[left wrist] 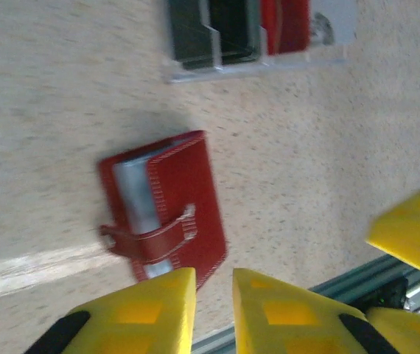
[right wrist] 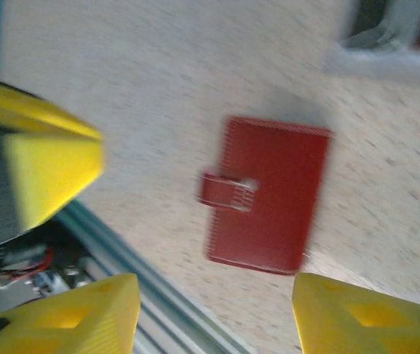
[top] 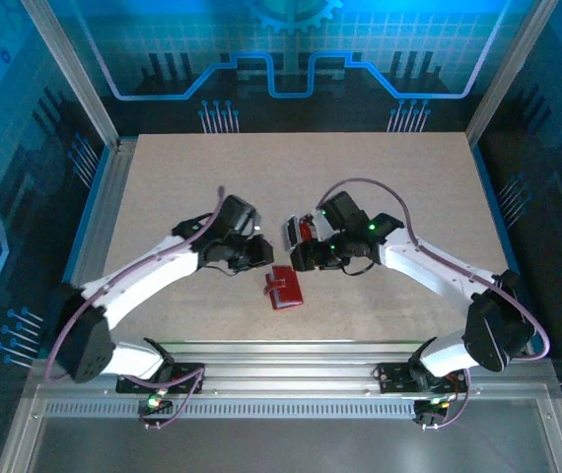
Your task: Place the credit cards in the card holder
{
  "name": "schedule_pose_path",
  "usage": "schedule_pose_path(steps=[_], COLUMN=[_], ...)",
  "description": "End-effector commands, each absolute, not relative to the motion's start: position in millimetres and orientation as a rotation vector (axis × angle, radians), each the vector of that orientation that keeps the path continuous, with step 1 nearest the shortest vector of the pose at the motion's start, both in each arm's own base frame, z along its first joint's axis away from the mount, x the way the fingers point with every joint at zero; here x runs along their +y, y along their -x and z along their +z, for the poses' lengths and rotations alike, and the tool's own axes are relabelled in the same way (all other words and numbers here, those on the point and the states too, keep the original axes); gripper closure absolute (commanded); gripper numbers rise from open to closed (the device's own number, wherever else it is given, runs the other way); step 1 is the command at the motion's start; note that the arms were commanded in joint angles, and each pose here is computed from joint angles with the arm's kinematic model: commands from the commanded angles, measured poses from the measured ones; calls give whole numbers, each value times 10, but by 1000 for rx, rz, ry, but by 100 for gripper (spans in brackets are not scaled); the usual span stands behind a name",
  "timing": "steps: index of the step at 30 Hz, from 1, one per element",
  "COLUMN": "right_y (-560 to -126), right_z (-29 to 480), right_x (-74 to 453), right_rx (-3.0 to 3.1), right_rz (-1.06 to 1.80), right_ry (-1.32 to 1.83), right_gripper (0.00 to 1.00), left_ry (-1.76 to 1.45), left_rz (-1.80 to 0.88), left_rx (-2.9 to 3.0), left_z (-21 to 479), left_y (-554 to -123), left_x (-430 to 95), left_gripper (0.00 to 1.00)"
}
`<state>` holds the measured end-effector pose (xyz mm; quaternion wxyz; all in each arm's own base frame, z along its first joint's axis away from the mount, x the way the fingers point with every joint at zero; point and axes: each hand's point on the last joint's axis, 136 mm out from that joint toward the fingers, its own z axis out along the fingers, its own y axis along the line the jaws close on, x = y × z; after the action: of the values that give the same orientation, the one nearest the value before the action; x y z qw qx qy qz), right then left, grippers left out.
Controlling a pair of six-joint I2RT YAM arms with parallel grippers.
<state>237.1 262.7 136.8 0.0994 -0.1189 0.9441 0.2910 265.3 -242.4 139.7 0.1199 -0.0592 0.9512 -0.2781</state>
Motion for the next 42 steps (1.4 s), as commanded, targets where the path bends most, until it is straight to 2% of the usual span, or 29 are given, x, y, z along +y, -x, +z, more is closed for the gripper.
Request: schedule_pose_path(steps=[1,13,24,31,37,42], right_y=[-2209,-2245,-2317,-2261,-2312,-2346], right_z=[1056,545,333,376,556,704], right_x=[2454,2657,2983,3320,3435,3464], right_rx=[2898,2948,2945,2891,2819,2788], right_rz=[785,895,1003,1264,1361,1393], right_ry=[338,361,433,441,435,427], right_gripper=[39,35,35,44,52,68], left_ry=[98,124,208,276,292,303], left_rz=[-830,-676,-566,-606,-630,-634], left_rx=[2844,3046,3127,3133,3121,3127], left_z=[1196,293,-165,-309,-336,-389], left_y=[-2654,-2466,-2232,-2135,-2103,-2061], left_x=[-2636,-2513,-2178,-2149,-2165,-2157], left_gripper=[84,87,88,90,90,91])
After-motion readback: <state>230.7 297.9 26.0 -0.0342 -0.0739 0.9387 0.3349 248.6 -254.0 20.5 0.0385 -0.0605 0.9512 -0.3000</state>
